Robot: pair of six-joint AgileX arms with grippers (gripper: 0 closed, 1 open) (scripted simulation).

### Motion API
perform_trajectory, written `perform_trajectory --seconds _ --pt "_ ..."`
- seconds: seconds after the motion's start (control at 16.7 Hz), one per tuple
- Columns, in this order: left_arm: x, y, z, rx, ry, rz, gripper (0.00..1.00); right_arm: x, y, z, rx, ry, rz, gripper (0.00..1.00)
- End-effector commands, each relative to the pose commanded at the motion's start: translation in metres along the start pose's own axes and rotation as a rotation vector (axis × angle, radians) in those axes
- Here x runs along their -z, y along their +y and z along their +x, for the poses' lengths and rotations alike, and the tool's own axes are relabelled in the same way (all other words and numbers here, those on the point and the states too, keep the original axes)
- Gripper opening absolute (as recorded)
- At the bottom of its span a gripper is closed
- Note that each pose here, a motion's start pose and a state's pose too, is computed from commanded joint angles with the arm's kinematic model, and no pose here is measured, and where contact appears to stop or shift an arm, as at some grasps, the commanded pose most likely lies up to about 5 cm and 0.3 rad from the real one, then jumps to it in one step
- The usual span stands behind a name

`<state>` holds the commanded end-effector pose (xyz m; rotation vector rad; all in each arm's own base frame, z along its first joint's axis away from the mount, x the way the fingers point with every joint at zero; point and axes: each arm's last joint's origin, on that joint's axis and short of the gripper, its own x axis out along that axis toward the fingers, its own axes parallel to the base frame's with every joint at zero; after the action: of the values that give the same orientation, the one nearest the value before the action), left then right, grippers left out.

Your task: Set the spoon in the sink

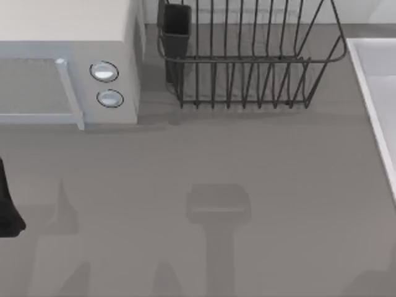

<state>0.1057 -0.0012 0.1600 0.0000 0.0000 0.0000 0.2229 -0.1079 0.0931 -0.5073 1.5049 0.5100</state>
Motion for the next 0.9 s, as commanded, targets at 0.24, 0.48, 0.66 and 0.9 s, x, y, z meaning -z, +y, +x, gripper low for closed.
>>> perform_trajectory --seconds 0.24,0.48,0.66,0.9 --pt "0.0000 0.0000 0.0000 0.000 0.000 0.000 1.00 0.0000 0.0000 0.0000 0.000 0.000 0.000 0.25" --pt "0.0000 0.0000 0.0000 0.000 0.000 0.000 1.00 0.0000 0.0000 0.0000 0.000 0.000 0.000 0.00" --pt "0.0000 0.0000 0.0000 0.000 0.000 0.000 1.00 0.0000 0.0000 0.0000 0.000 0.000 0.000 0.00" --pt "0.0000 0.0000 0.0000 0.000 0.000 0.000 1.00 0.0000 0.0000 0.0000 0.000 0.000 0.000 0.00"
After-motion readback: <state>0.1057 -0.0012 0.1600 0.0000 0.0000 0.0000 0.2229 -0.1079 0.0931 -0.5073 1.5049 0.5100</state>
